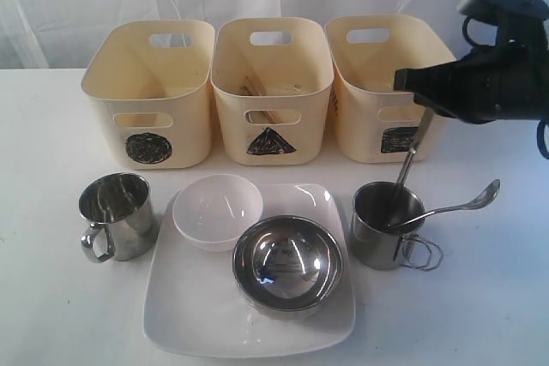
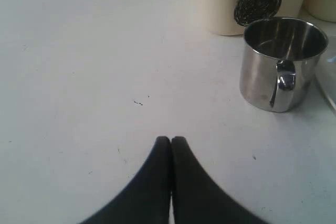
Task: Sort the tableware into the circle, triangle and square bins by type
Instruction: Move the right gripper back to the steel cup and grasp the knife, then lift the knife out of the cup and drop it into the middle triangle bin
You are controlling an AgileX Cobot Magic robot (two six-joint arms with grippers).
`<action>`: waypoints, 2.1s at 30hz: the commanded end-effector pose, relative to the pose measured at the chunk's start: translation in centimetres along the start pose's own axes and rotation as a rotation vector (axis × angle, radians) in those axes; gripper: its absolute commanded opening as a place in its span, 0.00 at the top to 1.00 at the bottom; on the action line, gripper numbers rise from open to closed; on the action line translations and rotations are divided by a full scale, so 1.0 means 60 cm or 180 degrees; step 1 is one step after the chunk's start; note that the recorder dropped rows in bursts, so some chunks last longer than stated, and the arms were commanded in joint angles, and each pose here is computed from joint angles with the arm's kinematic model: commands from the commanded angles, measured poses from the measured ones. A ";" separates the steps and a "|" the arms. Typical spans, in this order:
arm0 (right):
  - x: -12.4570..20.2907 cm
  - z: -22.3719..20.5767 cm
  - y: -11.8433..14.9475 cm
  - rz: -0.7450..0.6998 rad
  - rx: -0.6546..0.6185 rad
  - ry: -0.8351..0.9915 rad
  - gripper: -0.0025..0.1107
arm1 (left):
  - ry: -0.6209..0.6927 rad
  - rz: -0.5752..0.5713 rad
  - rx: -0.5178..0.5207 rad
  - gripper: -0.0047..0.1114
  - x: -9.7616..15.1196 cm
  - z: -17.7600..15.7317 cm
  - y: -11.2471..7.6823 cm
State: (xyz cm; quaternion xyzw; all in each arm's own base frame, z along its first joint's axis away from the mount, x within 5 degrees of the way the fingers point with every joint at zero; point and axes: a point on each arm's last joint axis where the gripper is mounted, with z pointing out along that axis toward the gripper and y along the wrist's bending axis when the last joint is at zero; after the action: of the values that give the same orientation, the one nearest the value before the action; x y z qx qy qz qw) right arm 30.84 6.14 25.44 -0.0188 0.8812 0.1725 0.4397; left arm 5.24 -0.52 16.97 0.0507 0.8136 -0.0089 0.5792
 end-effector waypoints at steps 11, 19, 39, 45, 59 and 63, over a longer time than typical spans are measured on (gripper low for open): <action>-0.043 -0.046 0.029 -0.0028 -0.0317 -0.0269 0.98 | -0.0013 -0.0024 -0.0004 0.96 0.001 0.000 0.000; -0.049 -0.059 0.036 -0.0056 -0.0378 -0.0328 0.98 | -0.0013 -0.0024 -0.0004 0.96 0.001 0.000 0.000; -0.133 -0.084 0.066 -0.0169 -0.0743 -0.1180 0.98 | -0.0013 -0.0024 -0.0004 0.96 0.001 0.000 0.000; -0.144 -0.014 0.074 -0.0460 -0.1138 -0.1006 0.98 | -0.0013 -0.0024 -0.0004 0.96 0.001 0.000 0.000; -0.181 0.060 0.082 -0.0768 -0.1532 -0.1054 0.98 | -0.0013 -0.0024 -0.0004 0.96 0.001 0.000 0.000; -0.205 0.051 0.087 -0.0851 -0.1478 -0.1205 0.98 | -0.0013 -0.0024 -0.0004 0.96 0.001 0.000 0.000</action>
State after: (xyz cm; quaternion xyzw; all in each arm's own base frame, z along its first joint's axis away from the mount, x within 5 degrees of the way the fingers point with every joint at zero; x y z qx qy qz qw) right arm 39.56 10.72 33.61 -0.1977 0.7241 0.3166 0.5800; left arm 5.24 -0.52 16.97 0.0507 0.8136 -0.0089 0.5792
